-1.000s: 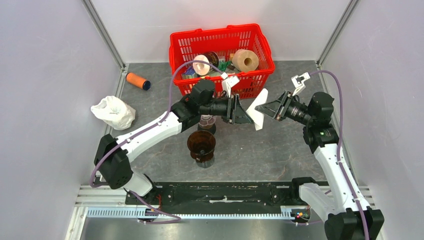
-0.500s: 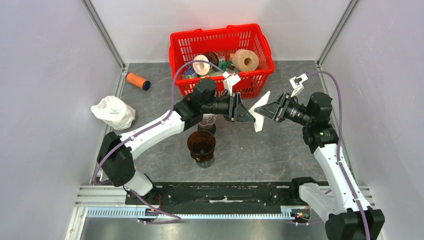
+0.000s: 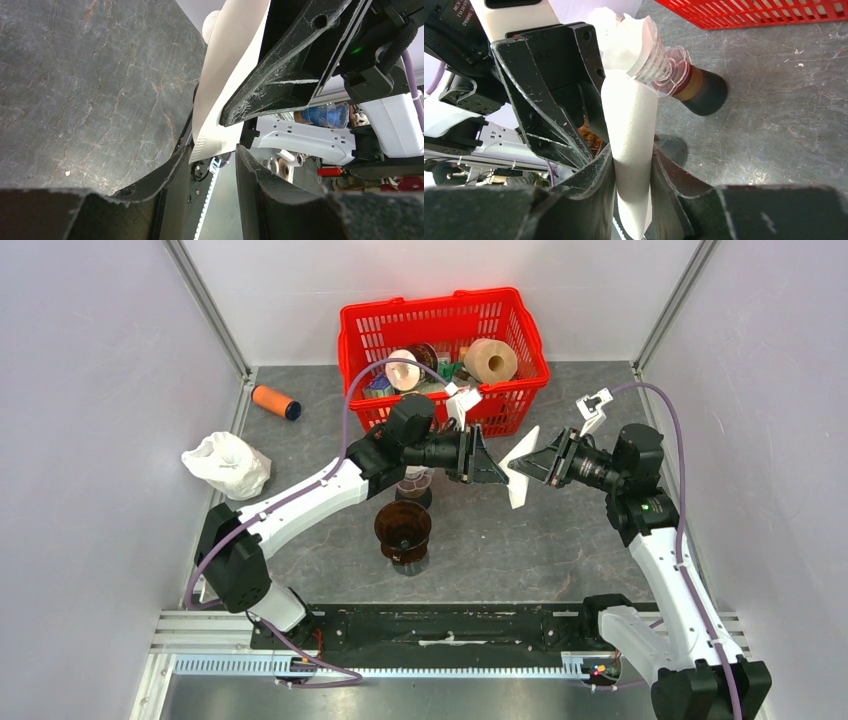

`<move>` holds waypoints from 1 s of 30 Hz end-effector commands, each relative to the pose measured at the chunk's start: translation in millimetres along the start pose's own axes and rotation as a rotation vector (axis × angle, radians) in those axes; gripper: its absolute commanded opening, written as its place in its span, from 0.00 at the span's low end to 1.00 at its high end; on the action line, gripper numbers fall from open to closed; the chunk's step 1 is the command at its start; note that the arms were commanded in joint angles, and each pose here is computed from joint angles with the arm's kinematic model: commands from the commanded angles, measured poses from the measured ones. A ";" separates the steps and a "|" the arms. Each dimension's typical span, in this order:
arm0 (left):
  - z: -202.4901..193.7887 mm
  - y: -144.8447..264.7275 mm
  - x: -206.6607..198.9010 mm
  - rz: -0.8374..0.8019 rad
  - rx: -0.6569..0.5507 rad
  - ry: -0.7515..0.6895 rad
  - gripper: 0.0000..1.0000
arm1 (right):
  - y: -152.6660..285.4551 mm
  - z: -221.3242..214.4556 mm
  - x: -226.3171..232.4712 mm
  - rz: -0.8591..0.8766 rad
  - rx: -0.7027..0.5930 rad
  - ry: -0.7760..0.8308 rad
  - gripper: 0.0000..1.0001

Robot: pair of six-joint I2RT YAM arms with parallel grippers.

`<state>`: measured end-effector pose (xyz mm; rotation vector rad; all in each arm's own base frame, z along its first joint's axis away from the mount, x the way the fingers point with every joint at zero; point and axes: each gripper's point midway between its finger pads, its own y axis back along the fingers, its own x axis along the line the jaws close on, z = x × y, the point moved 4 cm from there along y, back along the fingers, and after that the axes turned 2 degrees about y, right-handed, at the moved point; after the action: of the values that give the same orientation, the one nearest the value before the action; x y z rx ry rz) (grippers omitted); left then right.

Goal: Place the coffee filter in the dripper

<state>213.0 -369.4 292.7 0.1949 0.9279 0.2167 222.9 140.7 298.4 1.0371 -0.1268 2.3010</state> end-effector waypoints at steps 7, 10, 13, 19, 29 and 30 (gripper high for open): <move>5.0 4.1 -25.5 -0.124 0.009 -0.027 0.43 | 3.6 10.2 8.8 -0.008 -0.031 0.063 0.36; 8.1 2.9 -32.9 -0.181 -0.003 -0.028 0.43 | 3.3 10.7 8.7 -0.007 -0.034 0.065 0.36; 8.8 0.9 -32.2 -0.184 -0.003 -0.019 0.42 | 2.7 11.8 10.0 0.002 -0.044 0.064 0.36; 7.5 -2.9 -26.3 -0.164 -0.001 -0.010 0.40 | 2.4 14.3 16.2 0.031 -0.056 0.061 0.36; 9.4 -3.6 -26.8 -0.169 -0.016 -0.008 0.40 | 2.0 12.9 19.5 0.041 -0.067 0.046 0.36; 9.7 -3.6 -27.6 -0.177 -0.021 -0.006 0.40 | 2.0 12.9 19.8 0.043 -0.070 0.040 0.36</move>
<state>208.5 -377.7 308.1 0.1375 0.9325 0.1084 221.3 142.4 304.8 1.0218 -0.1539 2.2977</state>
